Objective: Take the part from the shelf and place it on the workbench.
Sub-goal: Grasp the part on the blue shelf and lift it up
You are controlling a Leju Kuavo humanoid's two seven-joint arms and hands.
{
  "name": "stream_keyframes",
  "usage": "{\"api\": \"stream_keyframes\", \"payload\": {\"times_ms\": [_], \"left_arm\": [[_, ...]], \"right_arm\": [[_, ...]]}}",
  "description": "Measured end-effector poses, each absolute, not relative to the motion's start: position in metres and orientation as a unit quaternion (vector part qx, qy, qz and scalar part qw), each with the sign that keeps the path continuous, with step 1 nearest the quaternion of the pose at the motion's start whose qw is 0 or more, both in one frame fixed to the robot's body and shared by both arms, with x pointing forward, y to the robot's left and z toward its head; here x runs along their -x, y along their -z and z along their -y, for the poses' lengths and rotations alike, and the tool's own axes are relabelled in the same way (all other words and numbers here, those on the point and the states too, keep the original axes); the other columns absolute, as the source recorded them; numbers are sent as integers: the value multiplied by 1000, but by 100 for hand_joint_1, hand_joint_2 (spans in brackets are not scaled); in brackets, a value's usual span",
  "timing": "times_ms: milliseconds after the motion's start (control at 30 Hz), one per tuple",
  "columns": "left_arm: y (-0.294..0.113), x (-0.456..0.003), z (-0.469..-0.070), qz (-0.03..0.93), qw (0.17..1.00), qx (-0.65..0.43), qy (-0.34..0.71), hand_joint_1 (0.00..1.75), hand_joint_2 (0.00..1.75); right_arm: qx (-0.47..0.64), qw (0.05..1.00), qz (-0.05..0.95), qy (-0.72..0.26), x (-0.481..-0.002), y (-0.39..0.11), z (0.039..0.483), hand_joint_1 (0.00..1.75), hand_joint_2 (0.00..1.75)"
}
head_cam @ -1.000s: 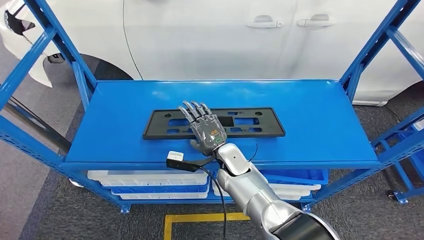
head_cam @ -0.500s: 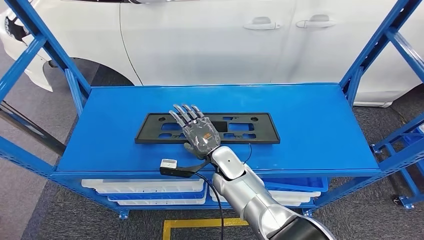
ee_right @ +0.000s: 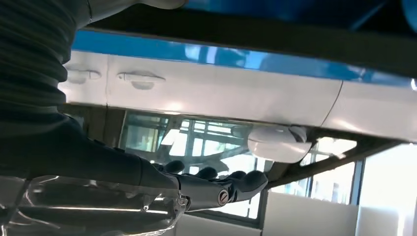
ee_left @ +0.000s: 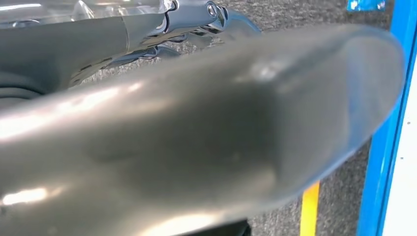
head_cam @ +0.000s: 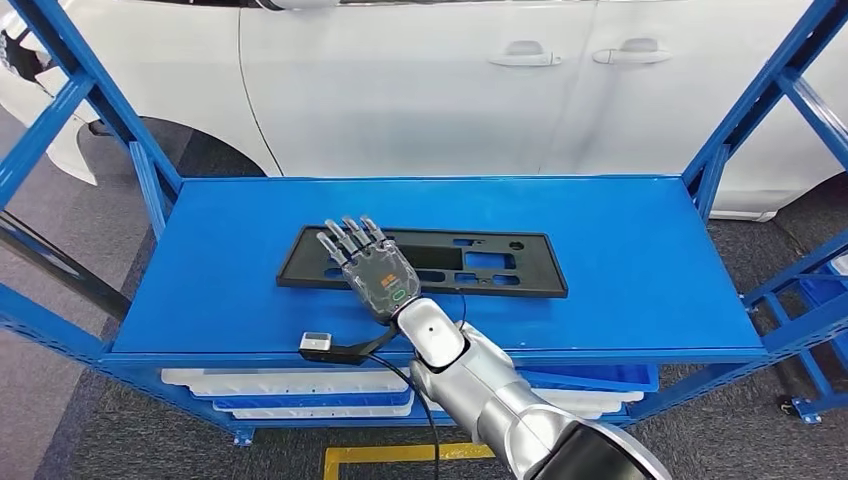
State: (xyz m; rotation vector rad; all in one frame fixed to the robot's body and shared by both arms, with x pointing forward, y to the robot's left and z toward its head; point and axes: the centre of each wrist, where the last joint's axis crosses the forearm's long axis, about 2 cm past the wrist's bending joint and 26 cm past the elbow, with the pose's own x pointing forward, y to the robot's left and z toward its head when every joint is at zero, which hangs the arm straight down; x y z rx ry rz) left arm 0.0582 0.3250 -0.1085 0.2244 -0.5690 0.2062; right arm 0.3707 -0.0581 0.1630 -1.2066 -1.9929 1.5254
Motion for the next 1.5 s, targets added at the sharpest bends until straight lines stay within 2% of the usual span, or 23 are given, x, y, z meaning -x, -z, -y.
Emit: {"api": "stream_keyframes", "payload": {"times_ms": [200,467,733,767,867,900,1000,1500], "left_arm": [[108,-63,-326,287,945,-116,-106,0,0],[107,-65,-326,299,940,-120,-115,0,0],[107,-65,-326,301,938,-121,-119,0,0],[107,-65,-326,301,938,-121,-119,0,0],[107,-66,-327,305,937,-123,-119,0,0],[107,-66,-327,305,937,-124,-119,0,0],[107,-66,-326,306,937,-123,-117,0,0],[108,-64,-325,314,933,-119,-126,0,0]], "right_arm": [[430,145,639,-621,-367,-149,56,0,175],[445,102,571,-682,-374,-152,57,0,175],[477,137,527,-690,-385,-154,68,0,175],[480,141,525,-688,-386,-155,70,33,175],[487,155,518,-686,-391,-157,74,152,175],[488,159,515,-687,-392,-157,76,163,175],[489,171,504,-691,-394,-156,80,175,175],[490,201,489,-693,-400,-160,86,175,175]]}}
